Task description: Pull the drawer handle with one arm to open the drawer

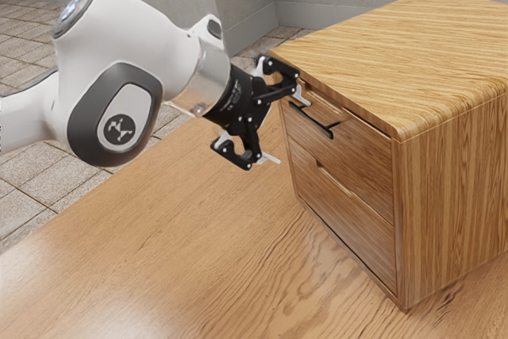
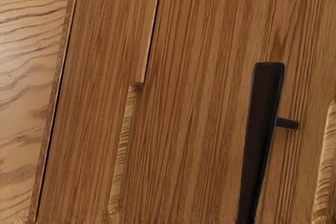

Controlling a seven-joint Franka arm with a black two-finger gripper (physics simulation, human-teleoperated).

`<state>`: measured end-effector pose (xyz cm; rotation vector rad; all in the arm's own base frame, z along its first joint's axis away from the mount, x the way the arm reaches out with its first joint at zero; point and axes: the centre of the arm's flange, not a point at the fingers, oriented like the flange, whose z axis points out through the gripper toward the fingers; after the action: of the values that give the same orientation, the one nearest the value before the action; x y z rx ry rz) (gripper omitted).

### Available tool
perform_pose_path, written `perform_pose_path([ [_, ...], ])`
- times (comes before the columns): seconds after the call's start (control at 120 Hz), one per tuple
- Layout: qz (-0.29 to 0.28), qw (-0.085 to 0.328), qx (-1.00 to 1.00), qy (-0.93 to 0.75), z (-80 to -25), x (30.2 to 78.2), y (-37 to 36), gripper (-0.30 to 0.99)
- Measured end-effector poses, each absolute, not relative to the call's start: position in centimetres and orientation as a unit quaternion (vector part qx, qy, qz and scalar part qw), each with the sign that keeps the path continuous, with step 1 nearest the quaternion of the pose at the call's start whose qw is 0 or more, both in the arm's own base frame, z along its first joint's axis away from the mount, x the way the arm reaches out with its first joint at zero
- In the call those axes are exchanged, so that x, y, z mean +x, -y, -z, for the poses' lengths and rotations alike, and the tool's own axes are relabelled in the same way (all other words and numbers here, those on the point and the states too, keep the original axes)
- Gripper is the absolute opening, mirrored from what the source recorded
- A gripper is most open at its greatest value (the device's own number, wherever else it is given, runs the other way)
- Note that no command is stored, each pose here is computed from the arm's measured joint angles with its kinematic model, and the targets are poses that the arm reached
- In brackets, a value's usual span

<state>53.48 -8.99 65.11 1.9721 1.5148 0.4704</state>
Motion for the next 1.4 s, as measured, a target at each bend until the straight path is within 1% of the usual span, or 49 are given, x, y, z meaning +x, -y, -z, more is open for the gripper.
perform_pose_path([
  [0.842,-0.166,0.293,0.74,-0.582,-62.6,53.8,9.5,0.68],
  [1.1,-0.164,0.291,0.733,-0.592,-62.6,53.7,7.8,0.68],
  [1.4,-0.15,0.3,0.736,-0.588,-62.4,51.7,7.2,0.68],
])
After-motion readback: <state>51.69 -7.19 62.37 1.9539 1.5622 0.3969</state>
